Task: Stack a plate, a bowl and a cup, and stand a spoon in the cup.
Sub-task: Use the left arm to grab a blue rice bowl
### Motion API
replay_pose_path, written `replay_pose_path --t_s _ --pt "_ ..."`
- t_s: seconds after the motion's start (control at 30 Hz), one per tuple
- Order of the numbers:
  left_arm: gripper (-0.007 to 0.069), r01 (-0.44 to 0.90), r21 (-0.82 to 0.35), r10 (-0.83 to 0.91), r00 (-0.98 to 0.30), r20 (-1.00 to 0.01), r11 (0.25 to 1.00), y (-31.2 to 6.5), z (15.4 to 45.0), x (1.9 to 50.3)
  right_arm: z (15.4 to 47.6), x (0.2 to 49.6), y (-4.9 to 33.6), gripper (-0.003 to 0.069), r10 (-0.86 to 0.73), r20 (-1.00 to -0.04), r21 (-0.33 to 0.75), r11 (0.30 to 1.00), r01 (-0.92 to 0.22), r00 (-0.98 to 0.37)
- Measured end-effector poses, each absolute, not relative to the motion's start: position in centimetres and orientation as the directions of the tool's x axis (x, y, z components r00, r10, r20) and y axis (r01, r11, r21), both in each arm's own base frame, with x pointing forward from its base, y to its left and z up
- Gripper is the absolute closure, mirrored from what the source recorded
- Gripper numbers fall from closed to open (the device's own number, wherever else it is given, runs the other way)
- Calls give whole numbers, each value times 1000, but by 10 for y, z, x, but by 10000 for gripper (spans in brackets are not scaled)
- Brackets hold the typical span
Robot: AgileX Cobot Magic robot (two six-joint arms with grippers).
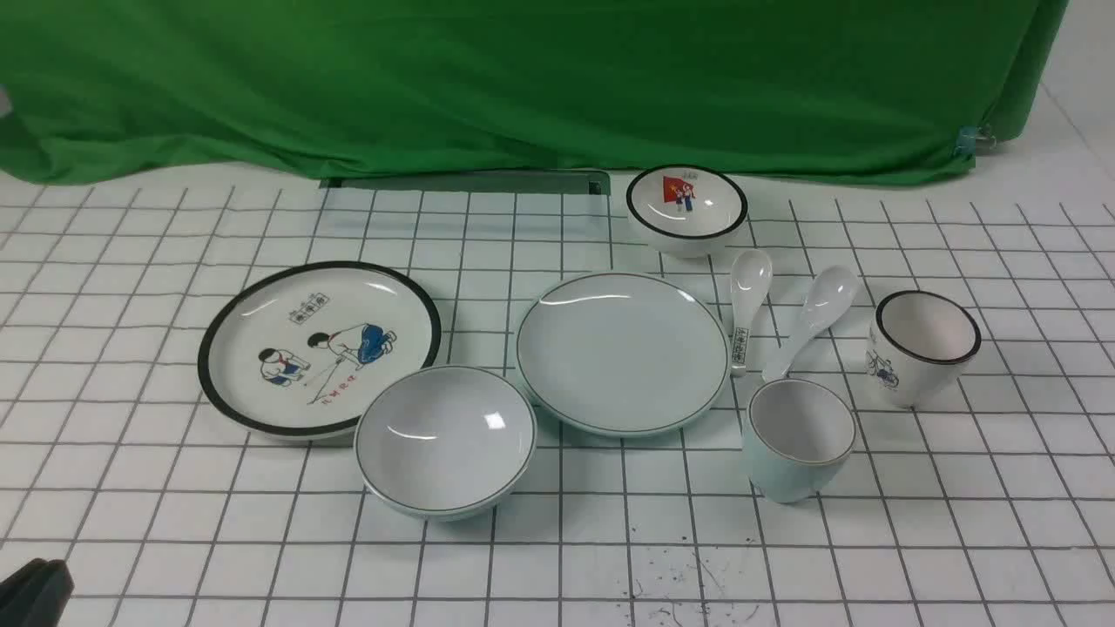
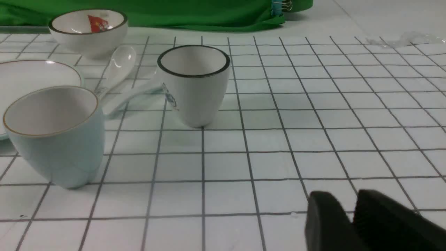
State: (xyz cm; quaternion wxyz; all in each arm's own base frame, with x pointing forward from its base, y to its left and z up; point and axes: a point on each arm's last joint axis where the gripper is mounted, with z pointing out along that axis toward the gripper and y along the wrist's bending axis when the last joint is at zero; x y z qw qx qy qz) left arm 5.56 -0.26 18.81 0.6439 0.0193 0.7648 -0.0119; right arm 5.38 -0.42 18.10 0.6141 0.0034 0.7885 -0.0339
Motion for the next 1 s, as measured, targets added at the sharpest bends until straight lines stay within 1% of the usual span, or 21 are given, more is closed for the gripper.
replay_pose_path --t_s 0.5,0.63,0.9,1.0 --pt "654 45 8 15 -170 -985 999 -3 188 56 181 54 -4 445 -36 -969 -49 998 47 -246" --pt "654 43 41 48 -169 -985 998 -2 188 56 181 54 -4 431 -36 -969 -49 998 47 -246" --pt "654 42 49 55 -169 -984 998 -2 188 56 181 54 -4 421 -36 -969 -49 998 47 -244" --pt "654 42 49 54 -147 -988 998 -2 190 56 183 54 -4 420 -36 -974 -47 998 46 -222"
